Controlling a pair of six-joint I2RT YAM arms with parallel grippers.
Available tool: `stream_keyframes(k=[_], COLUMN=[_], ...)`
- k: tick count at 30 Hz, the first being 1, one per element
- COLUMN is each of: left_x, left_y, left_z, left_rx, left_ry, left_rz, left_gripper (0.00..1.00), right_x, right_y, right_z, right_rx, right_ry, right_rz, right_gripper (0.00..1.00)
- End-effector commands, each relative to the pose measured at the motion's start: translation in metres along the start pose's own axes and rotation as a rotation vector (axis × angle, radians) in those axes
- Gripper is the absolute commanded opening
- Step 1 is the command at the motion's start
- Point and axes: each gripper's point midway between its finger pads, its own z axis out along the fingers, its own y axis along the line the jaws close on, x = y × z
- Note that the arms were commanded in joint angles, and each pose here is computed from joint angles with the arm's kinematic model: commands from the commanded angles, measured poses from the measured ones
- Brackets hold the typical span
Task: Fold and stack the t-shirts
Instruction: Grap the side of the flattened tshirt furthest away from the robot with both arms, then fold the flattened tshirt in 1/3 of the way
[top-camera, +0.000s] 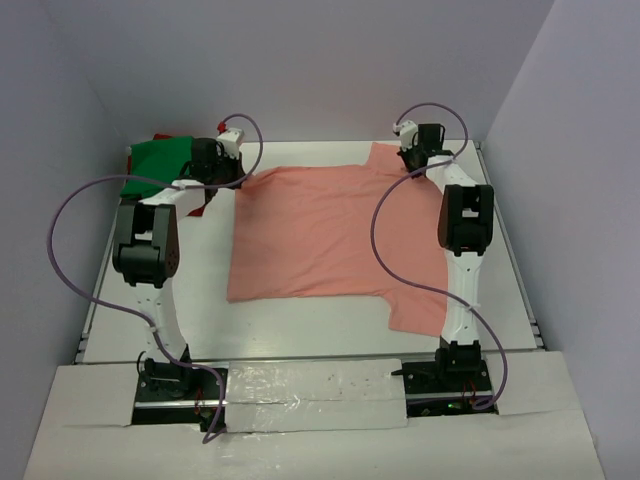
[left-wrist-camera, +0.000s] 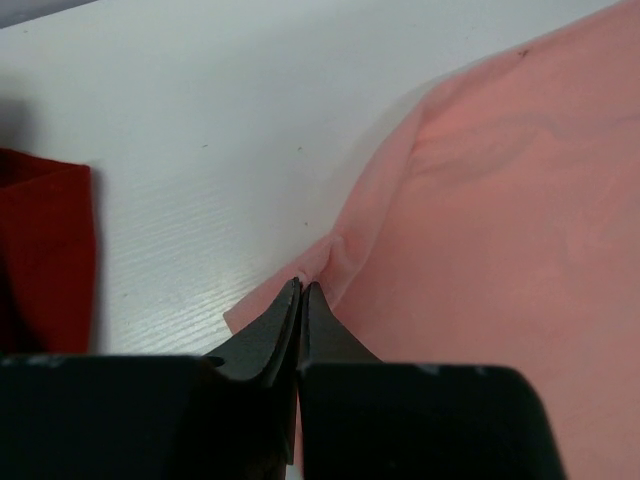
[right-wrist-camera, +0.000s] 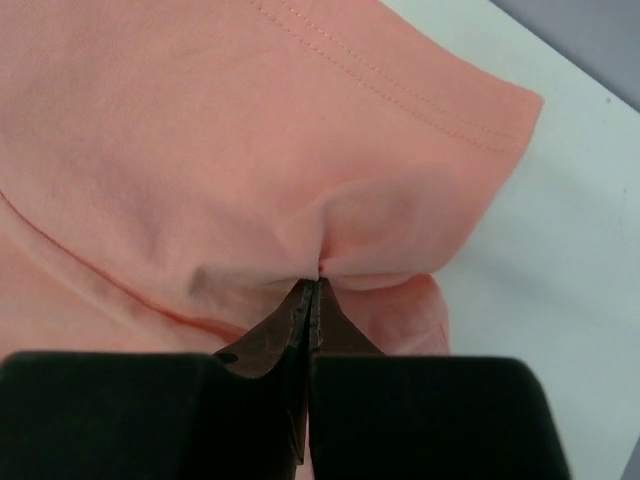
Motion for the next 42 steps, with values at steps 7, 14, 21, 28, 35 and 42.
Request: stream_keyframes(k=[7, 14, 21, 28, 35, 42], left_x=[-0.068, -0.071, -0.053, -0.032, -0.01, 0.024], left_y=[-0.005, -0.013, -0.028, -0.04, -0.045, -0.051], left_z=[-0.043, -0.068, -0.088, -0.103, -0.115, -0.117], left_rx=[-0.056, -0.053, -0.005, 0.033, 0.048, 0.086], left_ry=[-0.203, -0.239, -0.214, -0.171, -0.123, -0.008], left_rz=[0.049, 0.05, 0.045, 0.046, 0.068, 0.064], left_gripper=[0.0, 0.0, 0.0, 0.0, 0.0, 0.0], right_x=[-0.046, -0.048, -0.041, -0.037, -0.027, -0.017], right_y=[-0.033, -0.031, -0.024, -0.019, -0.01, 0.003], right_z=[-0.074, -0.106, -0.135, -0.166, -0.191, -0.215], right_rx=[0.169, 0.183, 0.177, 0.175, 0.154, 0.111], right_ry=[-0.117, -0.141, -0.131, -0.13, -0.093, -0.066], right_rz=[0.033, 0.053, 0.062, 0.074, 0.1, 0.108], right_gripper=[0.0, 0.0, 0.0, 0.0, 0.0, 0.0])
